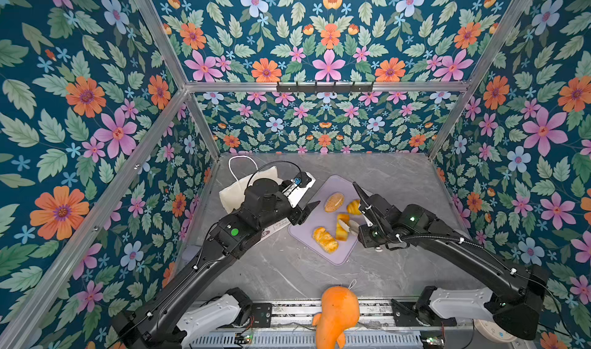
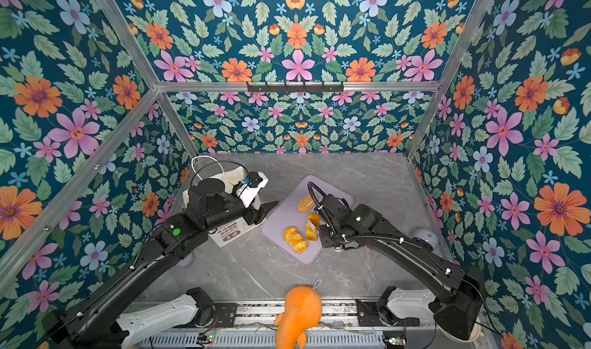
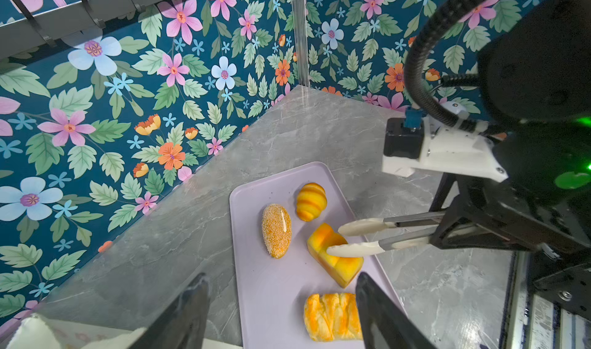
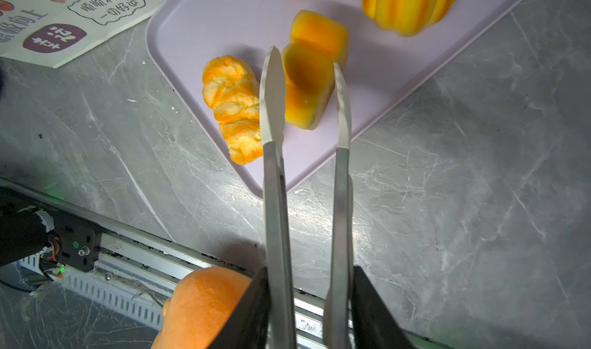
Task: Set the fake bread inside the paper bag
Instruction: 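Lower the tongs with the right gripper onto the yellow segmented roll, then squeeze the tongs shut on the yellow roll with the right gripper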
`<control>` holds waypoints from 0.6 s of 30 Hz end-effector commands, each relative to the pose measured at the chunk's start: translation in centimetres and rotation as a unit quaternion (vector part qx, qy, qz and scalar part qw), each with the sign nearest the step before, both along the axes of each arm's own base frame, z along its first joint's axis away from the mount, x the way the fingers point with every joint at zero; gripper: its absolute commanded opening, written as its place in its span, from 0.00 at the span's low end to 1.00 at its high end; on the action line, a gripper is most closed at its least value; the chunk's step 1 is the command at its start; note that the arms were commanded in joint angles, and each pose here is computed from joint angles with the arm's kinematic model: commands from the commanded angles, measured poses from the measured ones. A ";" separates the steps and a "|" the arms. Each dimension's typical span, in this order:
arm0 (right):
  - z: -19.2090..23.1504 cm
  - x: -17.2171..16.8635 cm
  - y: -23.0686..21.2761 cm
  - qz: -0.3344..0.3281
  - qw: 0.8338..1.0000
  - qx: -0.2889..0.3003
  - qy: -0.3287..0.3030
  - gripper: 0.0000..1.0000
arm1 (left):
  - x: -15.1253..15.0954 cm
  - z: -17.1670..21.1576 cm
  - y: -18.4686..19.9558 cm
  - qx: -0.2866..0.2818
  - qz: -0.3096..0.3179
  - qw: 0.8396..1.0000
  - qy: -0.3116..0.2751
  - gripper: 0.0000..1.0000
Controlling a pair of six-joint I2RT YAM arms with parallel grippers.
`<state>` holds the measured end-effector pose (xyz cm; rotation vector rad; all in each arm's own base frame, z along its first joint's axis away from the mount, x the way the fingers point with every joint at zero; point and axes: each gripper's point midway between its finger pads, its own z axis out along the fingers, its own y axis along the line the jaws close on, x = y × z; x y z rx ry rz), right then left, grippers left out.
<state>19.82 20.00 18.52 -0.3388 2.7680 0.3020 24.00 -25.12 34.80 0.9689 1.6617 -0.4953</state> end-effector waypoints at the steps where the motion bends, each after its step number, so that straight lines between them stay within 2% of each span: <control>1: 0.3 0.5 0.6 -0.017 1.000 0.009 -0.003 0.41 | -0.1 0.8 -0.2 -0.011 -0.008 1.000 -0.015 0.73; 18: -0.3 1.1 1.1 -0.036 0.999 -0.004 0.005 0.52 | -0.5 0.7 -0.4 -0.010 -0.020 1.000 -0.015 0.73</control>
